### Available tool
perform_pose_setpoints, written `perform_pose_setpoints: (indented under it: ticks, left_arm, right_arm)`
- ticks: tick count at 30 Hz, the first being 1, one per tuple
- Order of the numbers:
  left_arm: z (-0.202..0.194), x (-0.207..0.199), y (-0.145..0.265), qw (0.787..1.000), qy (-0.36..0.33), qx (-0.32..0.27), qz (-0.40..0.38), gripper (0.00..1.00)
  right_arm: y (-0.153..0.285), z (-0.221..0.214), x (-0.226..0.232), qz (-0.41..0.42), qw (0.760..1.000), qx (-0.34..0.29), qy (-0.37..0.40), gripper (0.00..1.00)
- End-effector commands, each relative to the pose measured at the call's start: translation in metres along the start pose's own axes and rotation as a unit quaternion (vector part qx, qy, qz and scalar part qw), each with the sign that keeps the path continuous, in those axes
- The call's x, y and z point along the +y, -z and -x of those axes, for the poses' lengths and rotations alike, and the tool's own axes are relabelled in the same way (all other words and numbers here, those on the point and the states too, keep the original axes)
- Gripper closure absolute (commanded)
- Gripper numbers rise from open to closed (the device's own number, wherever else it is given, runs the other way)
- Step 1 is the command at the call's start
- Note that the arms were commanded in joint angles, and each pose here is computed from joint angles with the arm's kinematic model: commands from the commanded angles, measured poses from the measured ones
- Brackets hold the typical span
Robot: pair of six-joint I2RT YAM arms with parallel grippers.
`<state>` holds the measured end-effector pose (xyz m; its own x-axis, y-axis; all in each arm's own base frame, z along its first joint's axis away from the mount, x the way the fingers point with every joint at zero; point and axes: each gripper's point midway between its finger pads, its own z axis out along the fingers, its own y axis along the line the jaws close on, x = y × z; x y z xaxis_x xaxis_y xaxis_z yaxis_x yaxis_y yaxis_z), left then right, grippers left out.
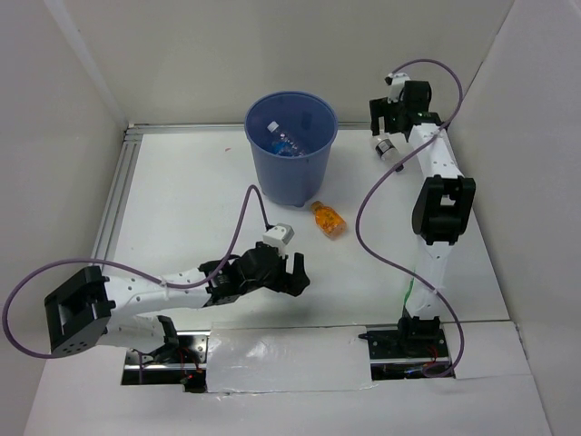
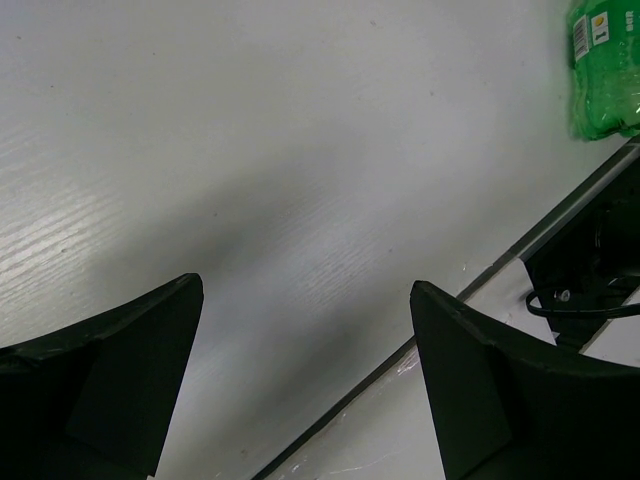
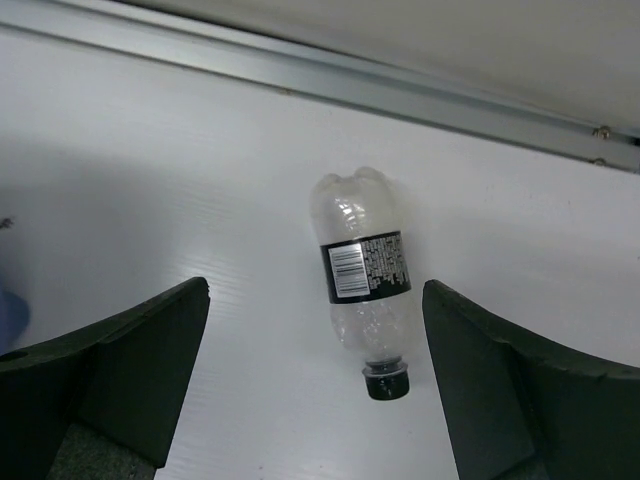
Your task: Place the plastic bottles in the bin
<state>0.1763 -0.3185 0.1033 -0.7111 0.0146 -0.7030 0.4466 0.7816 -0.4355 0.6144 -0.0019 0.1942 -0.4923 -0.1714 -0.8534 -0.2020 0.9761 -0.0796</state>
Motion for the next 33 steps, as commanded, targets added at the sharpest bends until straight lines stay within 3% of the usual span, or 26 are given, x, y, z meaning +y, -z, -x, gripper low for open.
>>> perform_pose_setpoints:
  ticks: [1, 7, 19, 21, 22, 23, 24, 26, 28, 31, 33]
  left_arm:
    - [0.021, -0.022, -0.002, 0.999, -0.002, -0.023, -0.029, 0.03]
    - [0.02, -0.025, -0.007, 0.999, -0.004, -0.016, -0.03, 0.03]
    - [0.01, -0.018, -0.01, 1.0, 0.002, 0.004, -0.014, 0.03]
    - [0.012, -0.021, -0.011, 1.0, 0.006, 0.003, -0.014, 0.03]
    - [0.01, -0.019, -0.011, 1.0, 0.006, 0.007, -0.011, 0.03]
    - [0.014, -0.022, -0.011, 1.0, 0.006, 0.003, -0.014, 0.03]
    - [0.014, -0.022, -0.011, 1.0, 0.006, 0.003, -0.014, 0.03]
    - [0.015, -0.023, -0.012, 1.0, 0.006, 0.003, -0.014, 0.04]
    - [0.012, -0.022, -0.014, 1.0, 0.006, 0.007, -0.011, 0.04]
    - [0.011, -0.023, -0.016, 1.0, 0.006, 0.01, -0.015, 0.04]
    - [0.013, -0.025, -0.016, 1.0, 0.007, 0.006, -0.019, 0.04]
  right_arm:
    - [-0.005, 0.009, -0.017, -0.033, 0.999, -0.008, 0.018, 0.06]
    - [-0.035, -0.025, -0.02, -0.006, 0.999, 0.023, 0.027, 0.06]
    - [-0.084, -0.089, -0.036, -0.045, 0.995, 0.079, 0.042, 0.07]
    - [-0.083, -0.093, -0.037, -0.034, 0.995, 0.083, 0.038, 0.2]
    - [-0.081, -0.096, -0.036, -0.021, 0.996, 0.086, 0.033, 0.37]
    - [-0.078, -0.095, -0.03, -0.004, 0.996, 0.088, 0.03, 0.38]
    - [-0.068, -0.089, -0.026, 0.021, 0.996, 0.084, 0.024, 0.56]
    - [-0.052, -0.073, -0.028, 0.042, 0.997, 0.068, 0.003, 0.69]
    - [-0.019, -0.036, -0.028, 0.065, 0.997, 0.032, -0.013, 0.76]
    - [0.03, 0.018, 0.003, 0.163, 0.986, -0.033, -0.029, 0.76]
    - [0.086, 0.071, 0.032, 0.231, 0.967, -0.103, -0.018, 0.76]
